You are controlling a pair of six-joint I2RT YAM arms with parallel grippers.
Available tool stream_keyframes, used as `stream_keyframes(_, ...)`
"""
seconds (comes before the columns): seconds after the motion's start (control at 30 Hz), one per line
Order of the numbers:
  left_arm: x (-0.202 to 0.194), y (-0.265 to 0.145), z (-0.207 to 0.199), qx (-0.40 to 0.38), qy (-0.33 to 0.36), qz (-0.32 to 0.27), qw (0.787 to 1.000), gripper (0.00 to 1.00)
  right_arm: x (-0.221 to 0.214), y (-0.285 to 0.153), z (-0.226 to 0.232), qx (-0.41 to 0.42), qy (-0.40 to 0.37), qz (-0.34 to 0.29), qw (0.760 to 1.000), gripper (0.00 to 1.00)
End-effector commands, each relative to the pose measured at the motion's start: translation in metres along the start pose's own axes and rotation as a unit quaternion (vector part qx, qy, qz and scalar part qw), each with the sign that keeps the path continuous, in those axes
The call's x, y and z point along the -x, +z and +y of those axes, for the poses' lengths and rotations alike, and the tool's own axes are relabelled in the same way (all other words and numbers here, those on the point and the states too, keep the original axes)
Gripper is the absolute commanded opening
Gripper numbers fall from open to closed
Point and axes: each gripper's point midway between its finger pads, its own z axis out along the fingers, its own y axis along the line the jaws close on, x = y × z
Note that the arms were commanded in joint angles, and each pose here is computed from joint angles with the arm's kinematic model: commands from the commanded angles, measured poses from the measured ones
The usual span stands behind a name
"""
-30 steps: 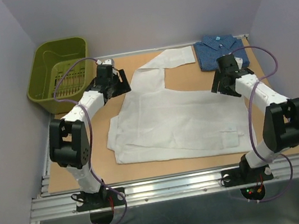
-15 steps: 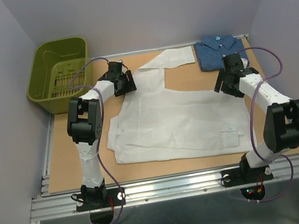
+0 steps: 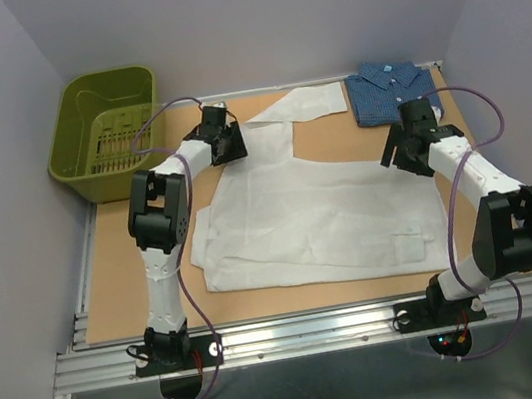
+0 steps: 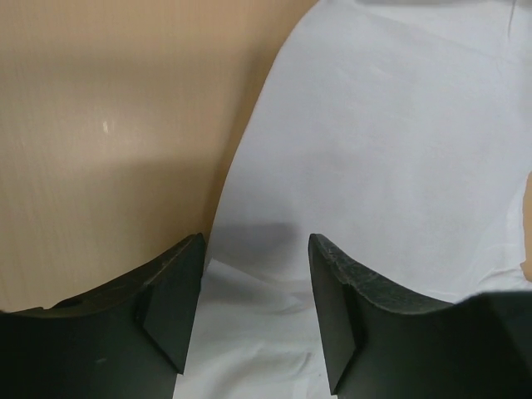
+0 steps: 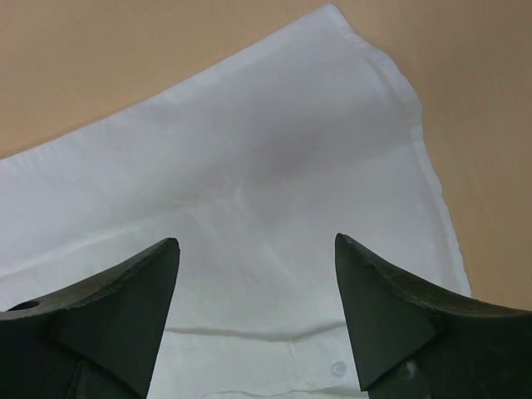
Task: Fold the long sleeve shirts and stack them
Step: Fold the shirt
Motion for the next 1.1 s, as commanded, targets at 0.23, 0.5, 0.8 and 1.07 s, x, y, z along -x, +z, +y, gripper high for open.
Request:
stream_keyframes(0.23, -0.015, 0.03, 0.0, 0.005, 0.027, 0.023, 0.999, 0.35, -0.001, 0.001, 0.006, 0.023, 0.004, -0.006, 1.0, 0.8)
stream_keyframes(0.5, 0.022, 0.0, 0.0, 0.011, 0.055, -0.024, 0.998, 0.0, 0.016, 0.001, 0.014, 0.029, 0.003, -0.019, 0.999, 0.8)
stream_keyframes(0.8, 0.101, -0.095, -0.005, 0.029, 0.072, -0.171, 0.982, 0.0, 0.053, 0.013, 0.025, 0.017, 0.013, -0.044, 0.999, 0.8)
stream_keyframes(1.07, 0.116, -0.121, -0.009, 0.026, 0.075, -0.199, 0.977, 0.0, 0.075, 0.048, 0.031, 0.005, 0.018, -0.044, 0.999, 0.72)
